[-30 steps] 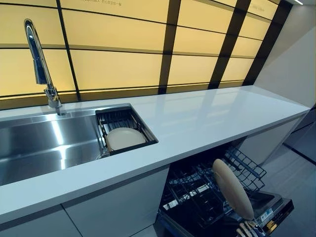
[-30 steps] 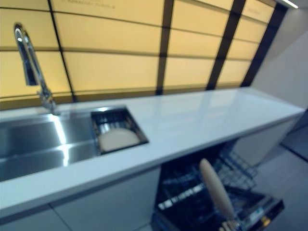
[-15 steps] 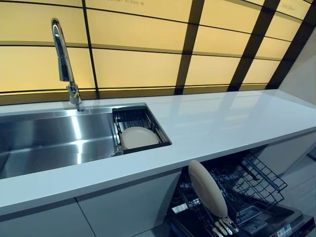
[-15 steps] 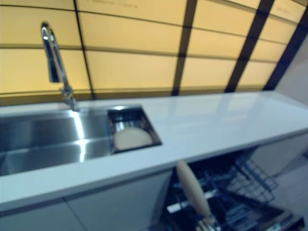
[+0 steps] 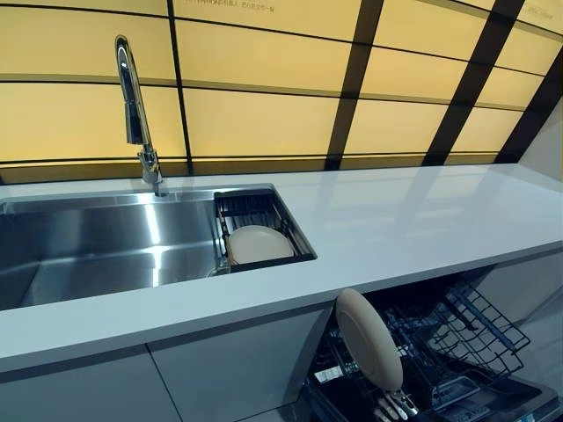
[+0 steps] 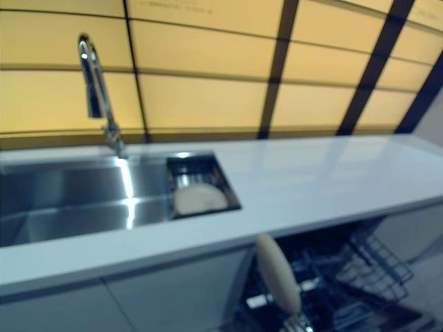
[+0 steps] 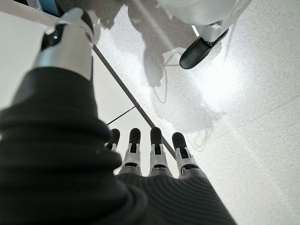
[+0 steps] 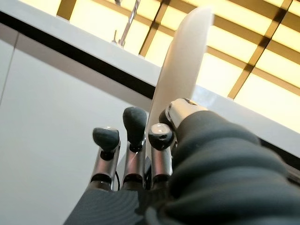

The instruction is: Take plates into dishwasher

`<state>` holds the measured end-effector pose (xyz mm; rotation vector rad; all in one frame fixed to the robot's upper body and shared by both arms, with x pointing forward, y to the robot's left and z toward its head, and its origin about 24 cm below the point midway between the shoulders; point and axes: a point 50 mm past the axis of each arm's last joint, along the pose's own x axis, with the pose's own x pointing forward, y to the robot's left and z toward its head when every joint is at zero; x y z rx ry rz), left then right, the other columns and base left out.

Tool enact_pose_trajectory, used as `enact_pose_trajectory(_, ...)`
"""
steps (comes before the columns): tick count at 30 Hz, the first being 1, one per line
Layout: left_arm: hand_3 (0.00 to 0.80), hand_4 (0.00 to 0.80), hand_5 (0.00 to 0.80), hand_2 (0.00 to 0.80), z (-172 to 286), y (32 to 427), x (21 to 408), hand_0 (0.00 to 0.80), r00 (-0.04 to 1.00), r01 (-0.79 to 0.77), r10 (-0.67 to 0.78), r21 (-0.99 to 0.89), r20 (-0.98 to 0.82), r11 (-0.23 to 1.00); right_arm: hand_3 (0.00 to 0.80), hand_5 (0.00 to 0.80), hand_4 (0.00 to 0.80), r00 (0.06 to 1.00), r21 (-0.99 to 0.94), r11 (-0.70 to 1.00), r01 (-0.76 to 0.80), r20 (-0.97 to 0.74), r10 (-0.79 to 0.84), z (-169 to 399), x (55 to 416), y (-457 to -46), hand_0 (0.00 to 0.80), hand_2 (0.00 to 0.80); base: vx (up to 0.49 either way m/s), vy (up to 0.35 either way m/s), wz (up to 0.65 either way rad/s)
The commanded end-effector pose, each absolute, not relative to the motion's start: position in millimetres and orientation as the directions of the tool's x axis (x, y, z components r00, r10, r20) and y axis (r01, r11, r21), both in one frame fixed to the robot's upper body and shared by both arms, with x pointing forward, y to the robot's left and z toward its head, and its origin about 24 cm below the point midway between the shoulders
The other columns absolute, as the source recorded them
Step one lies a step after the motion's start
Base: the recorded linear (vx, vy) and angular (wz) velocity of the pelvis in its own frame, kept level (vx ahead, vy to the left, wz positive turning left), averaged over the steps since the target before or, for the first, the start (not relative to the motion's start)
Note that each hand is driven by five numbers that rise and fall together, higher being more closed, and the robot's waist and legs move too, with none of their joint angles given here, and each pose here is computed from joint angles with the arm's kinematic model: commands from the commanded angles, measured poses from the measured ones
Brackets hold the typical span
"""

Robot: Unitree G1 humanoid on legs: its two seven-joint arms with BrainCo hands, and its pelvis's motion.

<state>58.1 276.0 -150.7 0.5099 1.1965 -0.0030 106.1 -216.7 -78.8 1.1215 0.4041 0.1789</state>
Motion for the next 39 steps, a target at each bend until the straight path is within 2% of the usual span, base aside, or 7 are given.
enact_pose_trajectory(1, 0.0, 0.0, 0.0, 0.0, -142, 287, 81, 0.0, 0.445, 0.257, 0.285, 0.426, -0.849, 0.867, 0.8, 0.8, 0.8, 0.969, 0.919, 0.383, -0.093, -0.005, 0.247, -53, 147, -216, 0.8, 0.8, 0.0, 0.0, 0.0)
enact_pose_trajectory(16, 0.0, 0.0, 0.0, 0.0, -140, 295, 75, 0.0, 0.449, 0.213, 0.311, 0.438, -0.838, 0.874, 0.8, 0.8, 0.8, 0.998, 0.866, 0.496, 0.061, -0.062, -0.016, -54, 118, -285, 0.8, 0.8, 0.0, 0.0, 0.0)
enact_pose_trajectory(29, 0.0, 0.0, 0.0, 0.0, -141, 292, 77, 0.0, 0.452, 0.207, 0.309, 0.436, -0.837, 0.876, 0.8, 0.8, 0.8, 0.996, 0.869, 0.488, 0.08, -0.087, -0.007, -60, 109, -293, 0.8, 0.8, 0.002, -0.003, -0.03)
enact_pose_trajectory(39, 0.0, 0.0, 0.0, 0.0, -141, 290, 81, 0.0, 0.455, 0.227, 0.297, 0.431, -0.84, 0.873, 0.8, 0.8, 0.8, 0.988, 0.884, 0.462, 0.07, -0.126, 0.092, -68, 120, -269, 0.8, 0.8, 0.0, 0.0, 0.0)
